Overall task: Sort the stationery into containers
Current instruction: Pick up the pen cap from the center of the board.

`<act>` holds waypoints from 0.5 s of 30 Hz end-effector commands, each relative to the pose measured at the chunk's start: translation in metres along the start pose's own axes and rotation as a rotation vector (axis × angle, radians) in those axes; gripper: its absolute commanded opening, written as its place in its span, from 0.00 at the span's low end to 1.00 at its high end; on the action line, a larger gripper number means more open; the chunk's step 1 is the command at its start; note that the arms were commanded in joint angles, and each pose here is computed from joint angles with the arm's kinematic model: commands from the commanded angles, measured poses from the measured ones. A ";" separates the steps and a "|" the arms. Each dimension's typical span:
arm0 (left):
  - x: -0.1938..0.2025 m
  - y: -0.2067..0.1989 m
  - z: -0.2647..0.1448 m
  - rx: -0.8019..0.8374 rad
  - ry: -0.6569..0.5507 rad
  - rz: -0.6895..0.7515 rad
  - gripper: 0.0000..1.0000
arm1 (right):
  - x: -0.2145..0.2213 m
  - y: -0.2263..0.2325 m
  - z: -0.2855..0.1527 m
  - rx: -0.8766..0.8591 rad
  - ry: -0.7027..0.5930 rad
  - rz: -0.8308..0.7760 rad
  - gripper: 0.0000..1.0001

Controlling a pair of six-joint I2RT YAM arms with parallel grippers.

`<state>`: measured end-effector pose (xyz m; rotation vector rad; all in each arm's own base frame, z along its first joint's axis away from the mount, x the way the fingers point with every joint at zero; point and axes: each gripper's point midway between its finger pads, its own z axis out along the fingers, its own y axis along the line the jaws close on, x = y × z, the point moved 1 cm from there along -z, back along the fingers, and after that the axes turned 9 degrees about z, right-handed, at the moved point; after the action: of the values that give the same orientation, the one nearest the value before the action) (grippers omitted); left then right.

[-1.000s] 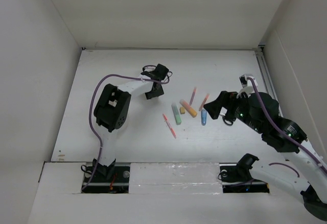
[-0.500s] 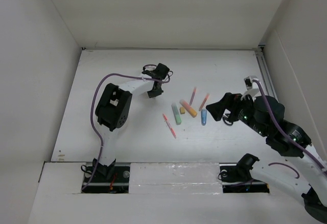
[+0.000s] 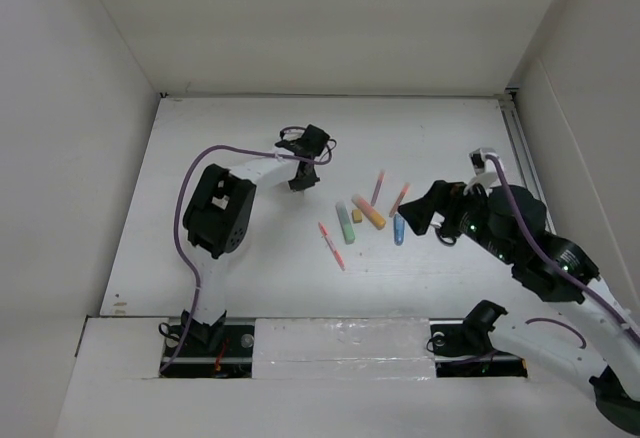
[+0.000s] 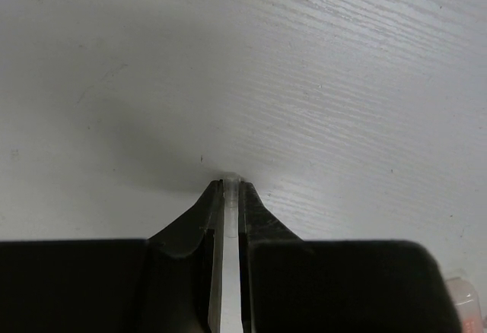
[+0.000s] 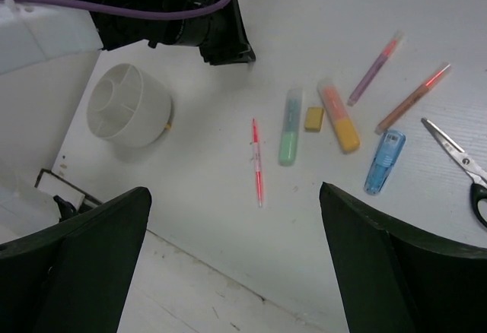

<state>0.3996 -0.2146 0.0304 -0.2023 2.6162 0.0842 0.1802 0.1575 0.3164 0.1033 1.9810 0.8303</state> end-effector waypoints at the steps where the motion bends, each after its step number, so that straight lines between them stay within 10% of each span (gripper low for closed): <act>1: 0.045 0.001 0.010 0.045 0.132 0.028 0.00 | 0.011 0.008 0.026 -0.038 0.031 -0.006 0.98; 15: -0.081 0.068 -0.189 0.070 -0.326 -0.184 0.00 | 0.133 -0.002 0.126 0.113 0.345 -0.122 0.81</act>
<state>0.3701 -0.1896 0.1656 -0.2727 2.4198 -0.0479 0.1952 0.2513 0.1626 -0.1355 2.4155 0.6757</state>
